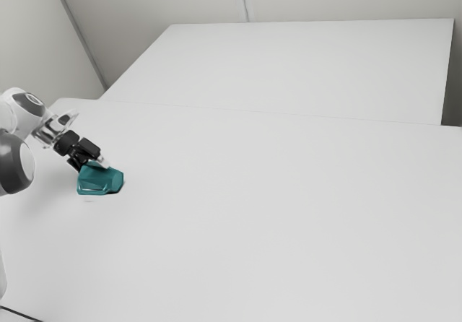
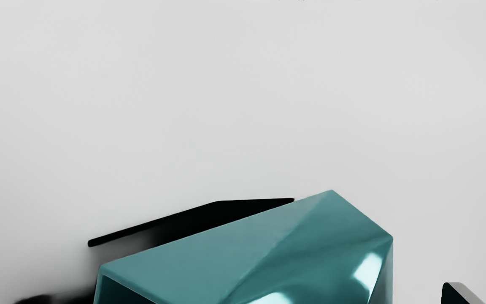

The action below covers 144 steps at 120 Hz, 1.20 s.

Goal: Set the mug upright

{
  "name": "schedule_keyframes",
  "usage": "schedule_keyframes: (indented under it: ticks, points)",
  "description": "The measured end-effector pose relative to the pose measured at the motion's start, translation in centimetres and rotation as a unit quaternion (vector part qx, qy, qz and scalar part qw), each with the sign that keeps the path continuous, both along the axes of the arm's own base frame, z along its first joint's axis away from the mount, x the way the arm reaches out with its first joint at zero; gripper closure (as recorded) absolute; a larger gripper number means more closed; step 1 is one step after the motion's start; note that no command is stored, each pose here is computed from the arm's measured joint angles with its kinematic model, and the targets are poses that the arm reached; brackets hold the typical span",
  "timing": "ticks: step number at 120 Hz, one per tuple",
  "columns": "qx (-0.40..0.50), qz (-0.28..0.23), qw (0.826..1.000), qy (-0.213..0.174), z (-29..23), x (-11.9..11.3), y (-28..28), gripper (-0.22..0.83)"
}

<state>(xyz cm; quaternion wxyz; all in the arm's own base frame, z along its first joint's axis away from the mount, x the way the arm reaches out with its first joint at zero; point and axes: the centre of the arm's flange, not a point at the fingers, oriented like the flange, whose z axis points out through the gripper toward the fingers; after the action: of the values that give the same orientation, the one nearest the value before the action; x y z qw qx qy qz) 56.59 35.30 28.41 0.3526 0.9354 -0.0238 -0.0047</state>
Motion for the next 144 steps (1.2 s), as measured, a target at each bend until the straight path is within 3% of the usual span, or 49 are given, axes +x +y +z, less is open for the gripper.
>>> schedule_keyframes:
  ticks: [23,68,94,132,144]
  points:
    - [-0.004,0.0,1.0,-0.006,0.0,0.4,-0.4,0.02]
    - [-0.013,0.003,1.0,-0.009,-0.3,0.6,-0.9,0.29]
    - [-0.017,0.002,1.0,-0.015,-0.3,1.0,-1.4,0.38]
    - [-0.023,-0.011,0.999,-0.035,1.1,2.6,-3.2,0.72]
    - [-0.028,-0.018,0.998,-0.044,1.6,3.4,-4.3,0.76]
